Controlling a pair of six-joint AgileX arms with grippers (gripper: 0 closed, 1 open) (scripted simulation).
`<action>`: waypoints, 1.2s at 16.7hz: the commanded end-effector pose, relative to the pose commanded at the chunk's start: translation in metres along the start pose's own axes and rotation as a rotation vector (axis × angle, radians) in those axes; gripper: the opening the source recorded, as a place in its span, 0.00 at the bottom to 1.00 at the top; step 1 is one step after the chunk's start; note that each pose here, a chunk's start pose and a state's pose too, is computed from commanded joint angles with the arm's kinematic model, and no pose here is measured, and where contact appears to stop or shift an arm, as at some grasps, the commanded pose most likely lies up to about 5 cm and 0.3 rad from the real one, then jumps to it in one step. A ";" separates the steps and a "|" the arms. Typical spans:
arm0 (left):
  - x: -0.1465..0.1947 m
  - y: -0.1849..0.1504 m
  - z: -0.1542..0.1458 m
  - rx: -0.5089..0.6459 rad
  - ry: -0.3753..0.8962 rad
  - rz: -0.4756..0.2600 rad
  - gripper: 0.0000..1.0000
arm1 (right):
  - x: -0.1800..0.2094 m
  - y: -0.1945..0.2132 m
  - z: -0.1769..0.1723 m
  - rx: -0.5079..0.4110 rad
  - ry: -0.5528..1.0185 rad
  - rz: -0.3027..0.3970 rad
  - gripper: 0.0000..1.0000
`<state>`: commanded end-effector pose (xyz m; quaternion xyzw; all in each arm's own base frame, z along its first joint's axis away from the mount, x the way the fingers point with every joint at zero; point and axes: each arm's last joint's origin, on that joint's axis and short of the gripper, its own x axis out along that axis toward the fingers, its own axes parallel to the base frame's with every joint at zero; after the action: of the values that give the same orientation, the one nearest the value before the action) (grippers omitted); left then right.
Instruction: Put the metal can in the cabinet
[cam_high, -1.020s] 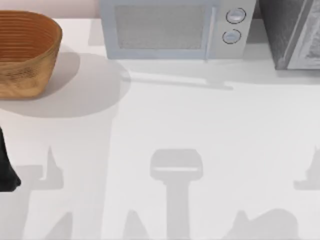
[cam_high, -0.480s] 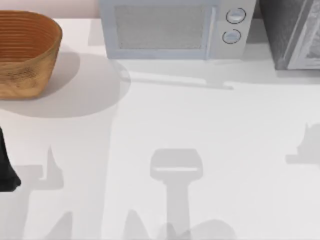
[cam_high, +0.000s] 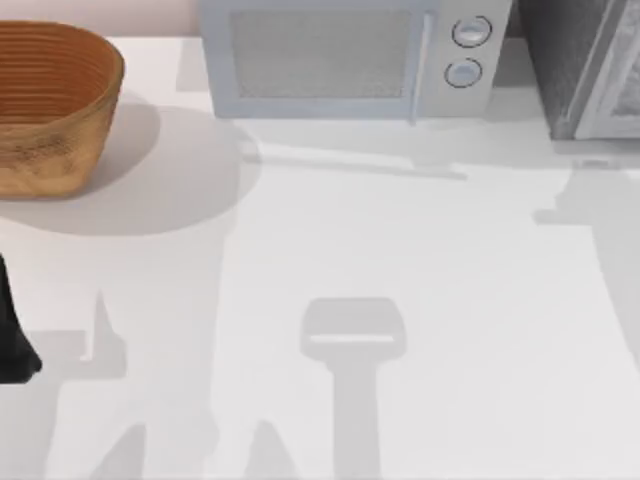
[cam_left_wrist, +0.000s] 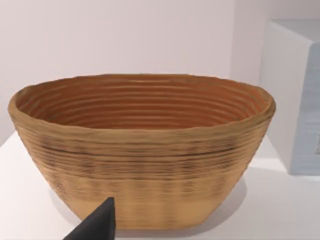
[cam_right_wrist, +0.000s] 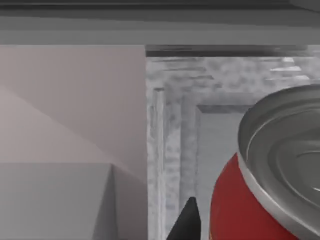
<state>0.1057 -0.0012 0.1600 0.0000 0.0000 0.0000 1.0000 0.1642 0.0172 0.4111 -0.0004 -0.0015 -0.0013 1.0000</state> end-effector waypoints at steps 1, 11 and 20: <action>0.000 0.000 0.000 0.000 0.000 0.000 1.00 | 0.010 0.003 0.015 0.000 0.002 0.000 0.00; 0.000 0.000 0.000 0.000 0.000 0.000 1.00 | 0.090 0.029 0.097 0.003 0.003 0.004 0.00; 0.000 0.000 0.000 0.000 0.000 0.000 1.00 | 0.094 0.029 0.105 0.008 -0.011 0.002 0.00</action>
<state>0.1057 -0.0012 0.1600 0.0000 0.0000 0.0000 1.0000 0.2579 0.0466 0.5159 0.0038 -0.0068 -0.0001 1.0000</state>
